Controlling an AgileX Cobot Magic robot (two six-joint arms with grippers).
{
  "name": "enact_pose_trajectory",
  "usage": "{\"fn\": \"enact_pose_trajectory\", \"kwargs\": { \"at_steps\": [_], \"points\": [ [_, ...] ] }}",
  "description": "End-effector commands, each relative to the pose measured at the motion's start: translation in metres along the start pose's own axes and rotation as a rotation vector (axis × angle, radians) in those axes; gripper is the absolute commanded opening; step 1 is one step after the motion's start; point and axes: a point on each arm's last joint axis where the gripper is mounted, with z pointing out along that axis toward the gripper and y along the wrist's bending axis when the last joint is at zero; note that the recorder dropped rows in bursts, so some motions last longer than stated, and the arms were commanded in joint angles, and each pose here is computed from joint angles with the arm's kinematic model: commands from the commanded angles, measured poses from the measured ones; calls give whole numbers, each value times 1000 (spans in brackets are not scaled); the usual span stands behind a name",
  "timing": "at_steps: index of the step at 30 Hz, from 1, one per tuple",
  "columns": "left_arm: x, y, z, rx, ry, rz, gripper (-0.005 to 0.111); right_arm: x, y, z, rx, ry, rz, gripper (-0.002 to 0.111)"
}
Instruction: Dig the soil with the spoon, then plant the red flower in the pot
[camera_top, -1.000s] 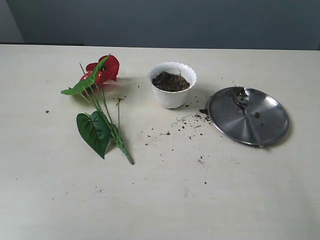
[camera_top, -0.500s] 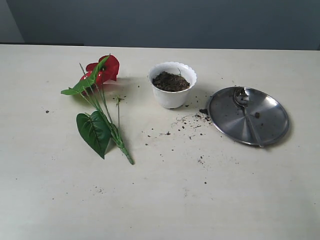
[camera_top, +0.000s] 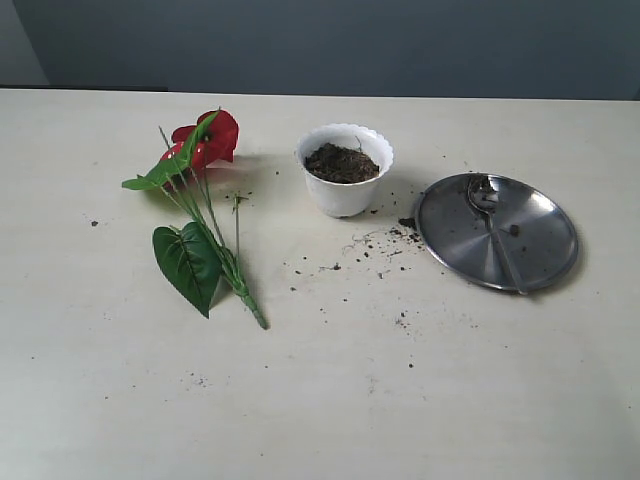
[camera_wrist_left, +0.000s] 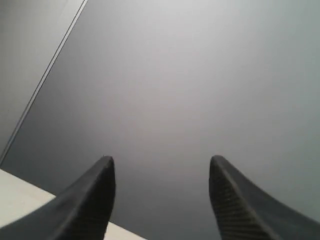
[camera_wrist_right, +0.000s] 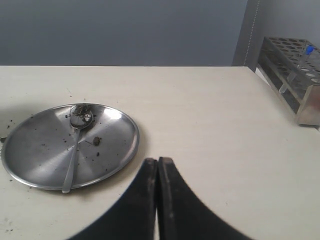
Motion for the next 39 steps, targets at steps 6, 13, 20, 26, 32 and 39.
{"fn": "enact_pose_trajectory", "kwargs": {
  "at_steps": [6,13,20,26,32,39],
  "points": [
    [-46,-52,68,88,315,249,54,0,0,0,4,-11,2,-1],
    [-31,-51,128,110,491,263,54,0,0,0,4,-10,1,-1],
    [16,-28,177,43,728,172,54,0,0,0,4,-10,1,-1],
    [41,-19,195,23,828,37,54,0,0,0,4,-10,1,-1],
    [56,-14,205,7,883,-54,53,-1,0,0,5,-15,1,-1],
    [92,0,215,-23,1065,-163,67,-1,0,0,5,-15,1,-1]
  ]
}}
